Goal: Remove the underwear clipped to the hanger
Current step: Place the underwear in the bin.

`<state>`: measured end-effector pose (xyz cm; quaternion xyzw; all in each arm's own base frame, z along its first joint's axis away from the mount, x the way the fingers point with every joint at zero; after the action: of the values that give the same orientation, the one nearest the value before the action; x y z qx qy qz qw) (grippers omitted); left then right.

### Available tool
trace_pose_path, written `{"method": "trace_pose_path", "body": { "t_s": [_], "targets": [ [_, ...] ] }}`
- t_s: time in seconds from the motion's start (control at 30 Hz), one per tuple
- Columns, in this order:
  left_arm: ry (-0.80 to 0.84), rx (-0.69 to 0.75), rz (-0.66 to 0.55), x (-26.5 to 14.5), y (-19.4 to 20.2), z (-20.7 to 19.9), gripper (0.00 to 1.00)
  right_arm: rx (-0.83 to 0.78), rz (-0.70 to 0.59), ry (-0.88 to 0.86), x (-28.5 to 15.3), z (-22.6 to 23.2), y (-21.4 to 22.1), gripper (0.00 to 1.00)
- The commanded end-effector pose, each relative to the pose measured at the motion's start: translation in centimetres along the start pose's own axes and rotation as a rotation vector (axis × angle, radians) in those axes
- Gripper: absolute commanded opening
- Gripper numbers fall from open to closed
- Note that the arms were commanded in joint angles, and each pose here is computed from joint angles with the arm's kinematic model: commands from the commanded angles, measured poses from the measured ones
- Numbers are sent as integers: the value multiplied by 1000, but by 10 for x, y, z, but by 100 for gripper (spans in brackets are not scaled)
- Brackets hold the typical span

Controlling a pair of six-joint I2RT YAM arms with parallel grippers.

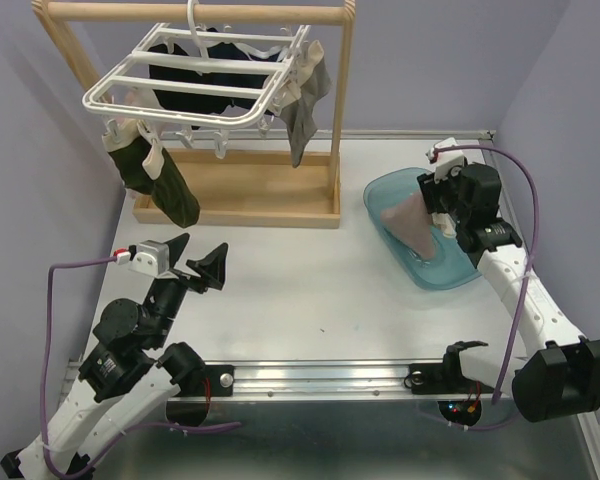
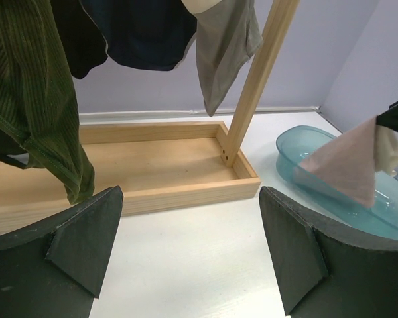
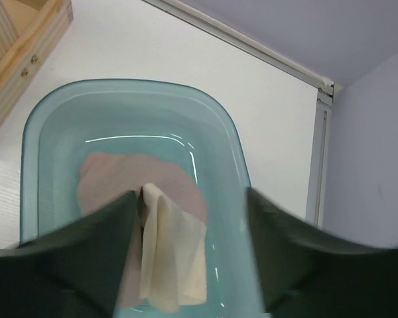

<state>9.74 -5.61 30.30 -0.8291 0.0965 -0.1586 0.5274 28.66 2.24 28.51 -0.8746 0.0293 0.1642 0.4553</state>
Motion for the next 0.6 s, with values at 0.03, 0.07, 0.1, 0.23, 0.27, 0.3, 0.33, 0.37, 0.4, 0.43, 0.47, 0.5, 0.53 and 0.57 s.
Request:
{"method": "trace_pose_path", "body": {
  "t_s": [0.03, 0.07, 0.1, 0.23, 0.27, 0.3, 0.33, 0.37, 0.4, 0.43, 0.47, 0.5, 0.53, 0.57],
  "targets": [
    [19, -25, -51, -2, -9, -2, 95, -45, -30, 78, 2, -11, -3, 94],
    [17, -26, -52, -2, -9, -2, 95, -47, -29, 68, 2, -9, -2, 100],
    [20, -27, -52, -3, -10, -2, 95, -49, -35, 61, 2, -9, -2, 100],
    [17, -24, -50, -2, -9, -2, 95, -47, -91, -10, -2, -2, -5, 100],
    [16, -25, -51, -2, -9, -2, 95, -48, -123, -81, -3, 4, -6, 100],
    [16, -25, -49, -2, -9, -2, 95, -48, -145, -132, -5, 8, -7, 100],
    [17, -28, -52, -2, -9, -2, 95, -55, -174, -180, -9, 12, -8, 100],
    [17, -26, -52, -2, -9, -2, 95, -57, -227, -307, -14, 24, -10, 100],
    [13, -27, -52, -2, -9, -2, 95, -73, -263, -363, -18, 28, -11, 100],
    [15, -29, -52, -2, -9, -2, 95, -72, -289, -422, -21, 34, -11, 100],
    [12, -29, -53, -2, -10, -2, 95, -69, -342, -532, -26, 44, -11, 100],
    [10, -32, -55, -2, -9, -2, 95, -76, -369, -582, -29, 48, -10, 100],
    [3, -33, -54, -2, -9, -1, 96, -79, -397, -623, -32, 52, -11, 100],
    [3, -34, -54, -2, -9, -1, 96, -72, -430, -684, -36, 57, -12, 100]
  ]
}}
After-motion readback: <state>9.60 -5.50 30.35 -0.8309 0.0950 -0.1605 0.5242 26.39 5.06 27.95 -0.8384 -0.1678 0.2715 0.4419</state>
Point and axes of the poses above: each gripper's point midway between its finger pads, its own x axis out along the fingers, its own z axis along the line the jaws close on, y = z × x, the point moved 10 cm from there along -x, back along the fingers, and after that the axes turned 13 degrees about -x, right-handed, at the moved point
